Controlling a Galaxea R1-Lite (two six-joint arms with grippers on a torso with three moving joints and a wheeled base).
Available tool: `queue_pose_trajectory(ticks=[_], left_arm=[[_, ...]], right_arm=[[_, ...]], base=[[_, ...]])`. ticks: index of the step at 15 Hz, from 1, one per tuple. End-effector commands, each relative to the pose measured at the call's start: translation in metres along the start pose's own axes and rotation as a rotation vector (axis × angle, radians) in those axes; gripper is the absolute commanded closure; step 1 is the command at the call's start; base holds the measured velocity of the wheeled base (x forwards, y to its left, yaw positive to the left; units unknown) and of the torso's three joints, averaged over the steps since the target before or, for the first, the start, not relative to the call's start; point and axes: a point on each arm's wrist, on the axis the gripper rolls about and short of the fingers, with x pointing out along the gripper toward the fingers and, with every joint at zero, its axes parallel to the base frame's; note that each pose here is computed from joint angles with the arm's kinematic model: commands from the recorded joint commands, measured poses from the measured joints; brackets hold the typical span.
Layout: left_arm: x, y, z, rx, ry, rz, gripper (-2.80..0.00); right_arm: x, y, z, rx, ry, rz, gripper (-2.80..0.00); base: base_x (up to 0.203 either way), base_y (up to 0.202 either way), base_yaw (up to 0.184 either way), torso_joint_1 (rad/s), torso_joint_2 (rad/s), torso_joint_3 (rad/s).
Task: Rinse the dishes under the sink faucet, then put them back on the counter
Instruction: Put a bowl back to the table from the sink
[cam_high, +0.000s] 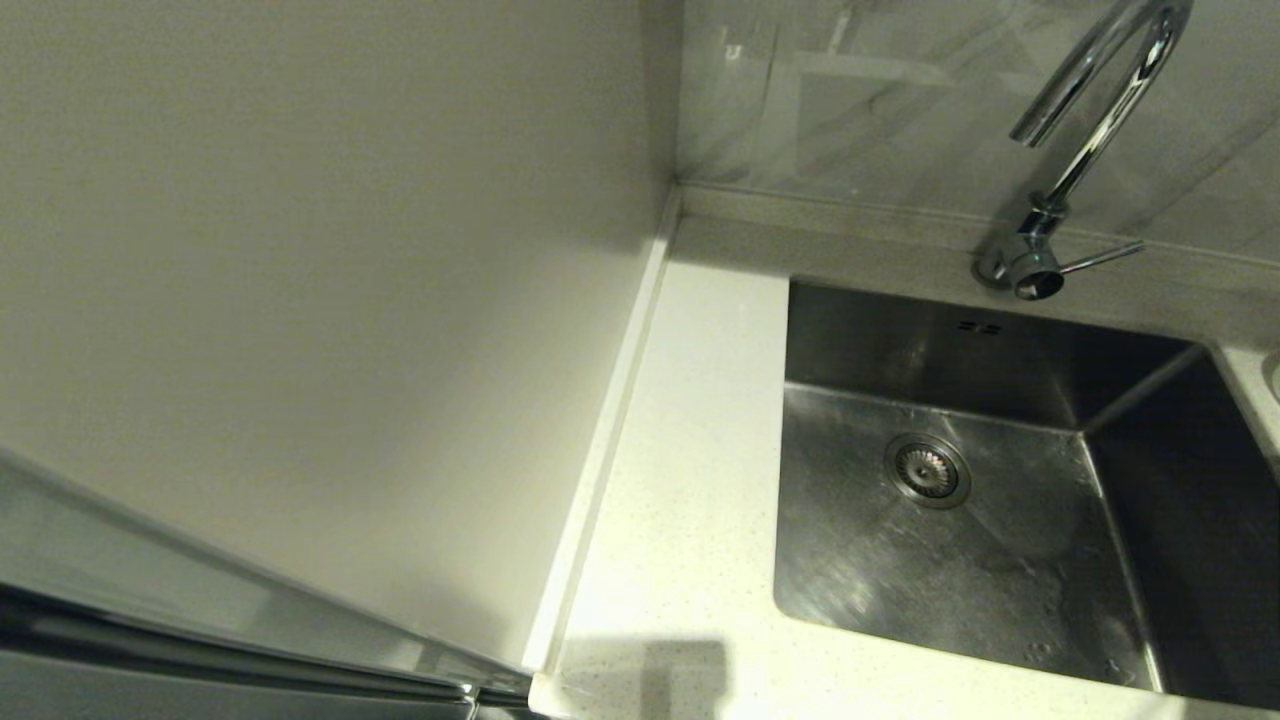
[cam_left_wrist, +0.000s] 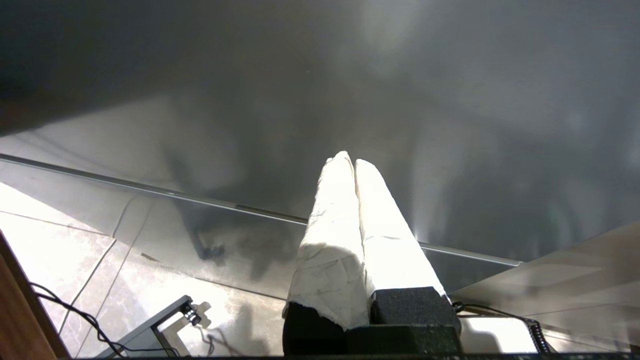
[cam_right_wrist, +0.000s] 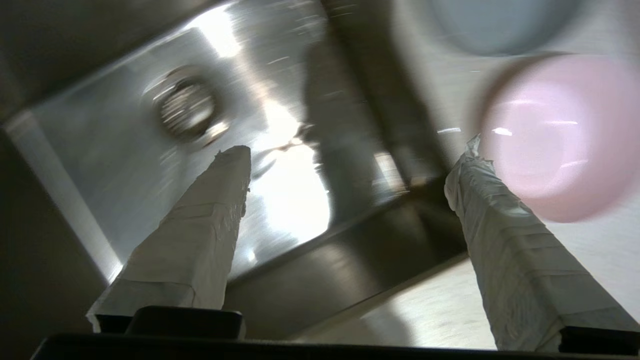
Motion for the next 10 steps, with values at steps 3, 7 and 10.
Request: queue_pose_trajectory(ticks=[3,7,10], left_arm=[[0.000,0.000,0.000,-0.001,-0.004,0.000,0.00],[0.000,0.000,0.000,-0.001,-0.005,0.000,0.00],[0.000,0.000,0.000,-0.001,-0.004,0.000,0.00]], right_arm=[[-0.057,0.033,-0.031,-0.161,0.016,0.252,-2.80],[-0.093,0.029,-0.047,-0.206,-0.011,0.309,0.00],[-0.123,0.015,-0.058,-0.205,-0.114,0.284,0.00]], base=[[0.000,0.000,0.000,0.000,0.00,0.000],[0.000,0.000,0.000,0.000,0.00,0.000],[0.000,0.000,0.000,0.000,0.00,0.000]])
